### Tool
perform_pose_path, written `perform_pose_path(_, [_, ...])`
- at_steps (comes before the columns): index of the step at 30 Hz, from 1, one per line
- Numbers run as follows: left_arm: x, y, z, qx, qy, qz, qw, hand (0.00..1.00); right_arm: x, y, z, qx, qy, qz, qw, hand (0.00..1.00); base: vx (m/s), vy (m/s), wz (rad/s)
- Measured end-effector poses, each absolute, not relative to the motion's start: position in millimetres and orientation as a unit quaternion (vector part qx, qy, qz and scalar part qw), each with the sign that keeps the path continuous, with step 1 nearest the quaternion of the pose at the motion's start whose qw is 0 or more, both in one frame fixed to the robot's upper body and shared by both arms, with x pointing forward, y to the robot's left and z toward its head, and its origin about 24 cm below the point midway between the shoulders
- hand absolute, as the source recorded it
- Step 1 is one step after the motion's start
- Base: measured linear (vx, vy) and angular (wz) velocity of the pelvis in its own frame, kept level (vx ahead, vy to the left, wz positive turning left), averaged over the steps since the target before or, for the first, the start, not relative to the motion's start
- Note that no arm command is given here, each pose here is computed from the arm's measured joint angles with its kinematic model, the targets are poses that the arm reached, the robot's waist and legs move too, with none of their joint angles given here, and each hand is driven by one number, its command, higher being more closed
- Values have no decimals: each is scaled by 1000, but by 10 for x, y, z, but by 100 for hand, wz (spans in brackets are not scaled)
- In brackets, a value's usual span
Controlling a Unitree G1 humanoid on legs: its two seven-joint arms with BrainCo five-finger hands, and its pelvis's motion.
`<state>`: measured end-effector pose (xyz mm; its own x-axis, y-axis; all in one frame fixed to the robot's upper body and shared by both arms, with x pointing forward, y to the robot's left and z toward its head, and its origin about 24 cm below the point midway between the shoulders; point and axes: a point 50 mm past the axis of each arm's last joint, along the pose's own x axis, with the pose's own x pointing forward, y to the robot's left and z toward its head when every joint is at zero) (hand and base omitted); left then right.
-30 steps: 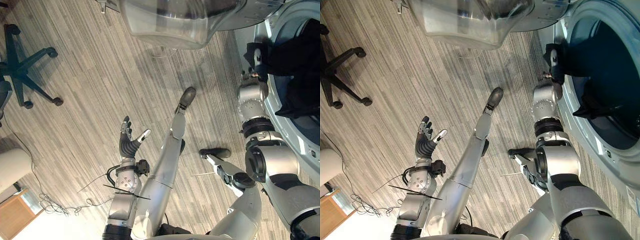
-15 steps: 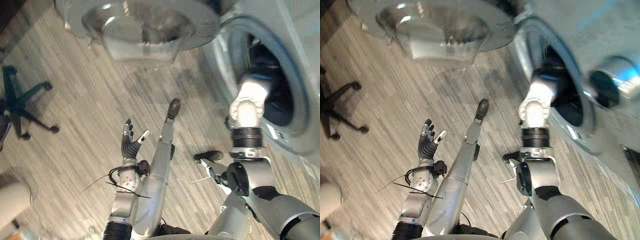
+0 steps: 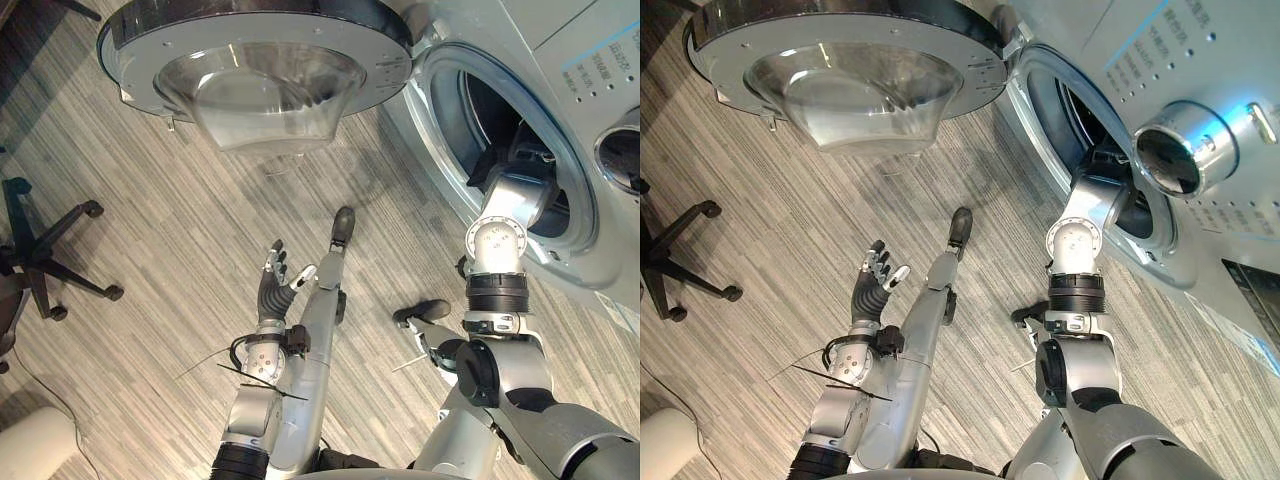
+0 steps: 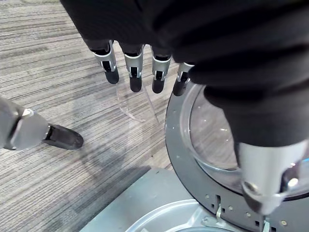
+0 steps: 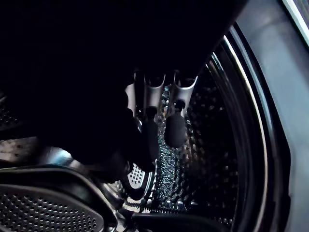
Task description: Pick up the laundry basket with both hands and put the clothes into the washing machine.
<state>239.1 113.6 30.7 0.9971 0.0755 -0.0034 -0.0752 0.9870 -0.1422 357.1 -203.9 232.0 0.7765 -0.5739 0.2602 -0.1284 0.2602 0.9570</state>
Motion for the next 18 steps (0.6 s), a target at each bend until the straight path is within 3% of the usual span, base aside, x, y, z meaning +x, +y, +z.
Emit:
perform_pose_path(6, [2331,1166,147,-70,33,40,996,0,3649,-1725,1894,515,-217,-155,815,0,8,-4,-31])
perform_pose_path(9, [2328,1145,109,-69,45,26,996,0,3677,-1472,1522,433,-140,-112,883,0,27,-21,-44])
perform_pose_path(12, [2326,1127,93,-68,52,4,996,0,3578,-1190,1092,421,-66,-68,902,0,69,-73,-44])
perform_pose_path(16, [2313,1124,73,-64,58,-22,996,0,3068,-900,244,411,67,-36,908,0,118,-106,-59])
perform_pose_path(18, [2308,1106,68,-59,59,-39,996,0,2817,-926,-45,393,111,-25,913,0,115,-54,-53])
